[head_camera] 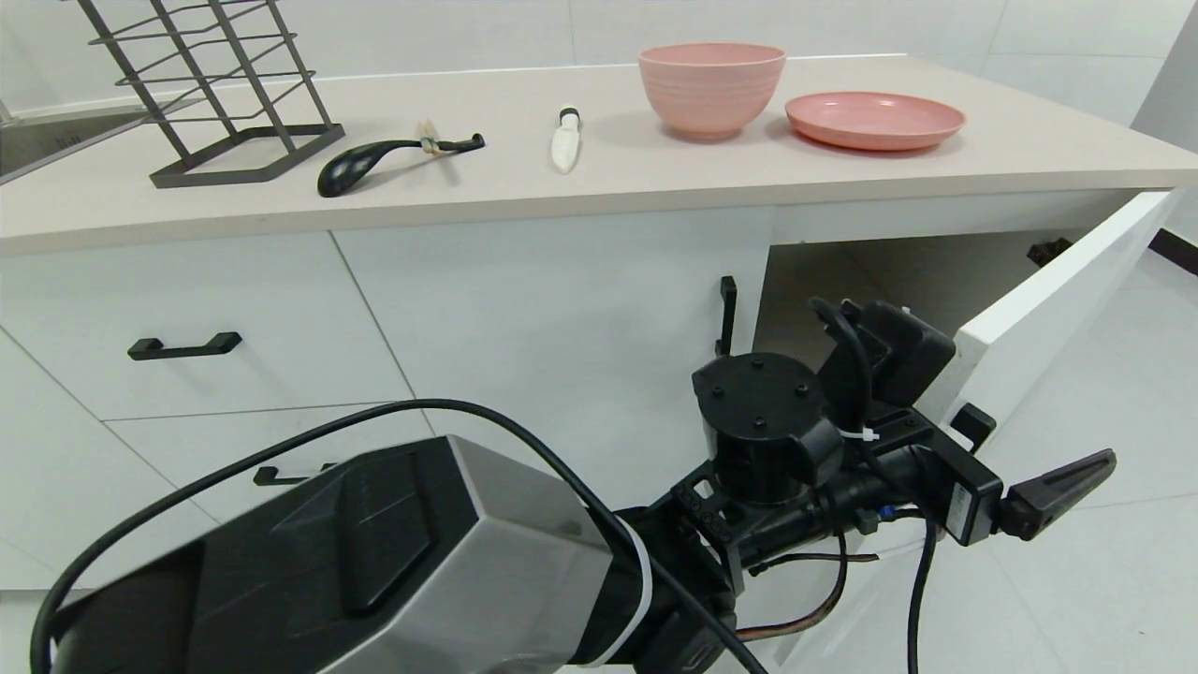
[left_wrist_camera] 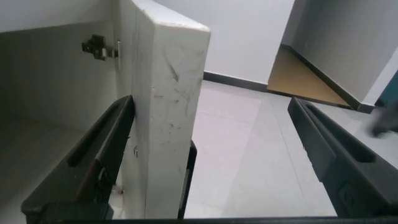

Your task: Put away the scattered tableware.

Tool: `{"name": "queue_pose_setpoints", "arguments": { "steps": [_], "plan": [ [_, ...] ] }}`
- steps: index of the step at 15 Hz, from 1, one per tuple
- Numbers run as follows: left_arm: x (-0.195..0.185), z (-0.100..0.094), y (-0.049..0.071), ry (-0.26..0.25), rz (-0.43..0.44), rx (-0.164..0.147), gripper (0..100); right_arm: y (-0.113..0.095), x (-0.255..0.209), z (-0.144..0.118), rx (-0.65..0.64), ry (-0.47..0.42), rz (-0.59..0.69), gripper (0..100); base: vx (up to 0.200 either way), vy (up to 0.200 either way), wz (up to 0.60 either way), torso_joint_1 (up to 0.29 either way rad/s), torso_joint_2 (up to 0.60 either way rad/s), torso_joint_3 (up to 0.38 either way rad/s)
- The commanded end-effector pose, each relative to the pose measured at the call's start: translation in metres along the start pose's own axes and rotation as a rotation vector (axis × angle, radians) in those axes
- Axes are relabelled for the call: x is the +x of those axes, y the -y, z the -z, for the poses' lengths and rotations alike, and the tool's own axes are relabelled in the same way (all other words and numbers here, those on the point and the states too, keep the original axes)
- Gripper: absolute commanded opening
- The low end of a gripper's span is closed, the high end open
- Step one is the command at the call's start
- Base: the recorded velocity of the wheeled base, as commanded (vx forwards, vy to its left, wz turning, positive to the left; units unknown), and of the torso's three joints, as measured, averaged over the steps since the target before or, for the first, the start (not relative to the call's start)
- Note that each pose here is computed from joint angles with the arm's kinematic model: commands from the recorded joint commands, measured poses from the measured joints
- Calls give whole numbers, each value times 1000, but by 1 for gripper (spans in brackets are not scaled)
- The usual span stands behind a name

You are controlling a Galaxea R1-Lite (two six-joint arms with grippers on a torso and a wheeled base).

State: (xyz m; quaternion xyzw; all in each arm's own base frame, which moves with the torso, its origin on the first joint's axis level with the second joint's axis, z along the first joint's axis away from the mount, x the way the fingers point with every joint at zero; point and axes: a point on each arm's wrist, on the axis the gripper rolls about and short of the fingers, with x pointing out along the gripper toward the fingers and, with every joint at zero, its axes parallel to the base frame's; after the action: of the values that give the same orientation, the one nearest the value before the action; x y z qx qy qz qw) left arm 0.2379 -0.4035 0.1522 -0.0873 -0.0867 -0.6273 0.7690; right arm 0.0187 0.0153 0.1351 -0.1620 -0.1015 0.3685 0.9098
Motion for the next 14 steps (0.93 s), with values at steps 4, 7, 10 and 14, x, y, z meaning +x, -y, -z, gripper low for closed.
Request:
{"name": "queue_pose_setpoints", "arguments": {
  "steps": [4, 7, 10, 14],
  "plan": [
    [0, 6, 3, -12, -6, -9, 100, -40, -27, 2, -172, 110, 60, 100, 0, 0, 0, 0, 0, 0],
    [4, 23, 9, -39, 10, -23, 100, -38, -29, -10, -273, 177, 144, 100, 0, 0, 0, 0, 0, 0],
    [11, 26, 33, -30, 57, -77, 100, -37, -30, -12, -284, 188, 163, 100, 0, 0, 0, 0, 0, 0],
    [16, 47, 44, -62, 80, -93, 100, -37, -30, -14, -298, 199, 167, 100, 0, 0, 0, 0, 0, 0]
  ]
}}
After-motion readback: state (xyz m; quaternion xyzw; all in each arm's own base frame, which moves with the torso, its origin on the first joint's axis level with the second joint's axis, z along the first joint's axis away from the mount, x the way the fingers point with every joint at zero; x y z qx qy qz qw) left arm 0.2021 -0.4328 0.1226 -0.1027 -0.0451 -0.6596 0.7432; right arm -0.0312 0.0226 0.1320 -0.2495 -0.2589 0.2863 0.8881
